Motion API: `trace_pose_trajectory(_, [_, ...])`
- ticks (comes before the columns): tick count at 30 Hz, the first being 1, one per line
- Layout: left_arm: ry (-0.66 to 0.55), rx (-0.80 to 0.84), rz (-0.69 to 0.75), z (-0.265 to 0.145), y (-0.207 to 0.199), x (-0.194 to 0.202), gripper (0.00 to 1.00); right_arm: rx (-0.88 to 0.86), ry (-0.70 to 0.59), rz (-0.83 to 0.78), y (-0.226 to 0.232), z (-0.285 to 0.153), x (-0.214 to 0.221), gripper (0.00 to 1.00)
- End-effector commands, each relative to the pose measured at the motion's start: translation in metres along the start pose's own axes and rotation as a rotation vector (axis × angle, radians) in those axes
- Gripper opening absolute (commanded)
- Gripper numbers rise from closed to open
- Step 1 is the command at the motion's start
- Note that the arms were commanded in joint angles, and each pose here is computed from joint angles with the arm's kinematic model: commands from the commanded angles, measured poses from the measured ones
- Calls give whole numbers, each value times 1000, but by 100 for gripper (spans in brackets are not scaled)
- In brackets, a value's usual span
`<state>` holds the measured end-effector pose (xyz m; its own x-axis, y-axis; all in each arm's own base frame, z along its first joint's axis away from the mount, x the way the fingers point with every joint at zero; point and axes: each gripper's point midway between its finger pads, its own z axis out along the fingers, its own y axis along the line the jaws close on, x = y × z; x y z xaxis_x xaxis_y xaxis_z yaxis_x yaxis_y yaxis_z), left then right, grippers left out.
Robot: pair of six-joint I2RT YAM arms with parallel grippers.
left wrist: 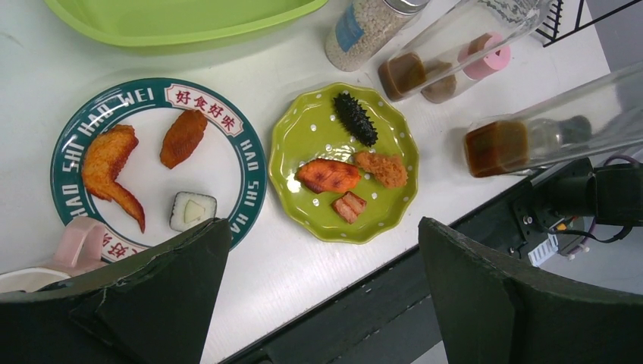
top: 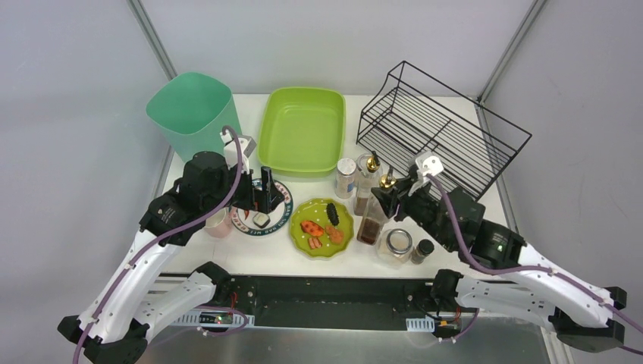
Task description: Clear the kitchen counter
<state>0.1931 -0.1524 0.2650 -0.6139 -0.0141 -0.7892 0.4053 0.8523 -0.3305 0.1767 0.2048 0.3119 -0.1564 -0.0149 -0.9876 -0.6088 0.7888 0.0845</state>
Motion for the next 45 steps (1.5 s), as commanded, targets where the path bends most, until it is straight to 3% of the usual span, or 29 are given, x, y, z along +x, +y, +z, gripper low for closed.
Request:
trace_pose_trajectory(1, [-50,-8,23,-2,3,-9,100,-33,-71,77,5,-24,-69,0])
trace_pose_trajectory(9, [-52,-6,23,-3,3,-8,100,165,-29,68,-31,-47,-117,0])
trace_pose_trajectory(24, [-52,16,14,-4,-1,-6,100,553,-279,-117,-94,-74,-232,0])
trace_pose_trajectory(37, [-56,56,11,-6,-7,-4,100,658,-321,-156,-104,-30,-295,0])
trace_pose_trajectory(45, [-49,100,2,-6,-15,-2,100,748,-273,-92,-156,10,-301,0])
